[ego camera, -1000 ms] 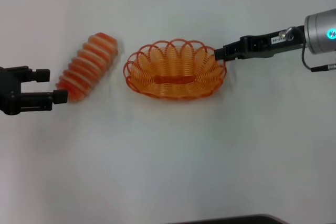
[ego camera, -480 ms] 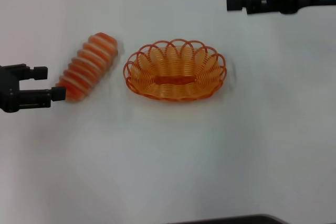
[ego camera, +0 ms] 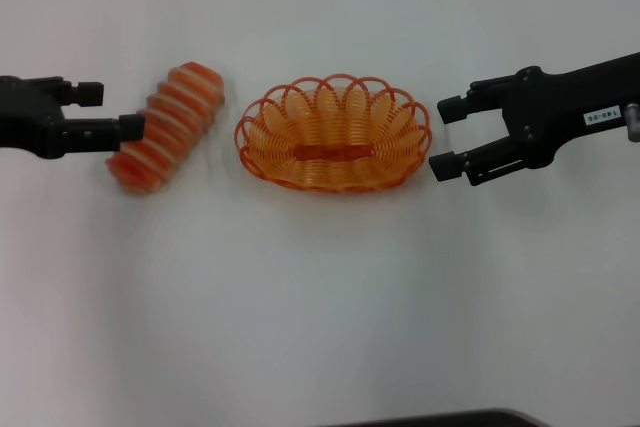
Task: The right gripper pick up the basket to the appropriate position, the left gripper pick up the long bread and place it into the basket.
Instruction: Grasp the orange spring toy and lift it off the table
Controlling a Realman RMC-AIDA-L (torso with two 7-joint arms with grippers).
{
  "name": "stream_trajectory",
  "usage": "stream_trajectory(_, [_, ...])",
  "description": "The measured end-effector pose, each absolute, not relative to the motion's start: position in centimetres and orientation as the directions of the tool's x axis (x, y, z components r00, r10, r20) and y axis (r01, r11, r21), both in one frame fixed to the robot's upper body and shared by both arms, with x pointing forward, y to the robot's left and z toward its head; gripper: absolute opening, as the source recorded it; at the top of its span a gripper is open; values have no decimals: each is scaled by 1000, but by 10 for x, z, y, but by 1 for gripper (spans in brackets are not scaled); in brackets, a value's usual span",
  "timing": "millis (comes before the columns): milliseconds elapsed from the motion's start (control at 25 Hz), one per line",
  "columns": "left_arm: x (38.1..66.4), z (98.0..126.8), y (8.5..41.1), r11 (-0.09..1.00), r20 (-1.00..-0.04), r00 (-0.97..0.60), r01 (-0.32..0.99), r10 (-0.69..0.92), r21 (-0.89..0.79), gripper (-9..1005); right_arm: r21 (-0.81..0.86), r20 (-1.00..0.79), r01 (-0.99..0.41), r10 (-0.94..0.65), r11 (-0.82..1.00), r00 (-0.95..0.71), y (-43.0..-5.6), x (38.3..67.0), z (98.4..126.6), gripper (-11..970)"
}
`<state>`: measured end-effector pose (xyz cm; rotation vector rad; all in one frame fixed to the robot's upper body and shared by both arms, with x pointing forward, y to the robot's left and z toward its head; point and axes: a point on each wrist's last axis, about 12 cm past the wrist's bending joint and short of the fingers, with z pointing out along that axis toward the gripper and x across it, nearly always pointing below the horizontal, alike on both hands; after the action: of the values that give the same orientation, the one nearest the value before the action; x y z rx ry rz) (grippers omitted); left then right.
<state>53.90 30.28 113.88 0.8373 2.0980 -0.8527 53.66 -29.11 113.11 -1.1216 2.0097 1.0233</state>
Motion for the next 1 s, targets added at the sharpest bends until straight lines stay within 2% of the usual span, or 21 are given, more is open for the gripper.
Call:
stream_trajectory(400, [581,1118,263,707,-729,-598,670,333,-227,794,347,-782,-854,-383,387,-491,-293,536,1118,915])
stream_trajectory(720, [588,1089,241,738,-707,-602,654,372,-169,778,347,-777,-843,-378,410,-504,-293,538,1114,916])
stream_trajectory(1000, [589,1083,232,729,-701,-574,675,424,-111,656,350,-779,-841,-370,412,-505,-292,539,1113,915])
